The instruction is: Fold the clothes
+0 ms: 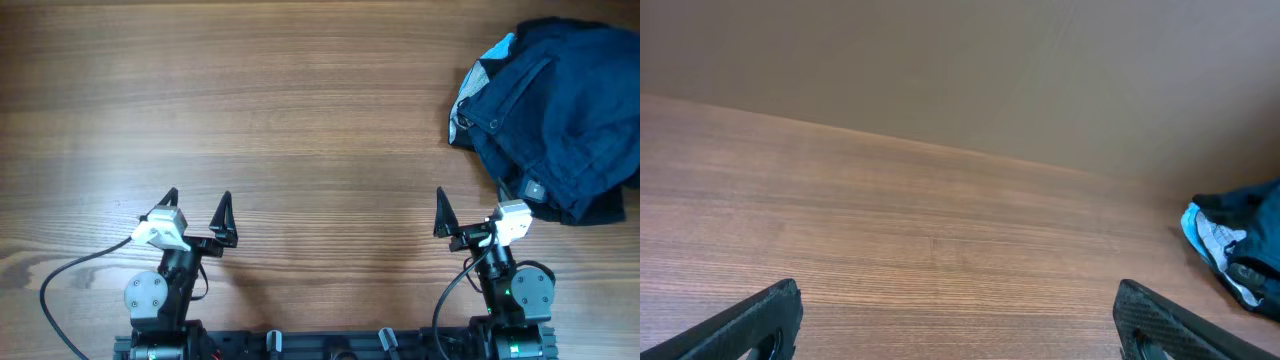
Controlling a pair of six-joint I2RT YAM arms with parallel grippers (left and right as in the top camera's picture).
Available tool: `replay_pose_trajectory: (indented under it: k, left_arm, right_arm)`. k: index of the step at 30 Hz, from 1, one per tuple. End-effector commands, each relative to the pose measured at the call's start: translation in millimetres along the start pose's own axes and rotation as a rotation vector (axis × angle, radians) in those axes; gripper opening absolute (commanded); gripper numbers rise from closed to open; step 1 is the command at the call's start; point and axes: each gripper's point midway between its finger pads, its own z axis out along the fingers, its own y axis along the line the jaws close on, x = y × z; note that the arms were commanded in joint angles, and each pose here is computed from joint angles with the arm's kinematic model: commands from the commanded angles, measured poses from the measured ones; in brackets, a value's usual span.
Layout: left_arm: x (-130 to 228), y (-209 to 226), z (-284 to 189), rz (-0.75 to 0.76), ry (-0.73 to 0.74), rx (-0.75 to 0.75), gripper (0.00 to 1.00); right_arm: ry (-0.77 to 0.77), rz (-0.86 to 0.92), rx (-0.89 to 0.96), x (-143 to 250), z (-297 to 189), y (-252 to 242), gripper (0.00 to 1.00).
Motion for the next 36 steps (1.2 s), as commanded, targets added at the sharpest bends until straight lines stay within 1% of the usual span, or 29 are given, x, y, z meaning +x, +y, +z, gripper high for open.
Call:
replay_pose_trajectory:
  k: [1, 33, 35, 36]
  left_arm:
    - [2.4, 2.3, 0.2, 0.0, 0.006, -0.013, 1.0]
    - [2.5, 2.3, 0.2, 0.0, 0.006, -0.013, 1.0]
    - [1.9, 2.2, 0.2, 0.0, 0.004, -0.013, 1.0]
    - [2.1, 2.2, 0.2, 0.0, 0.004, -0.013, 1.0]
  right_arm:
    - [-0.007, -0.012, -0.006, -1.3, -0.4, 0.7, 1.0]
    - [-0.009, -0.014, -0.006, -1.7, -0.4, 0.7, 1.0]
    - [-0.036, -0.012, -0.012, -8.5, -0.6, 1.8, 1.0]
    - [-0.063, 0.026, -0.055, -15.6, -1.2, 9.1, 1.0]
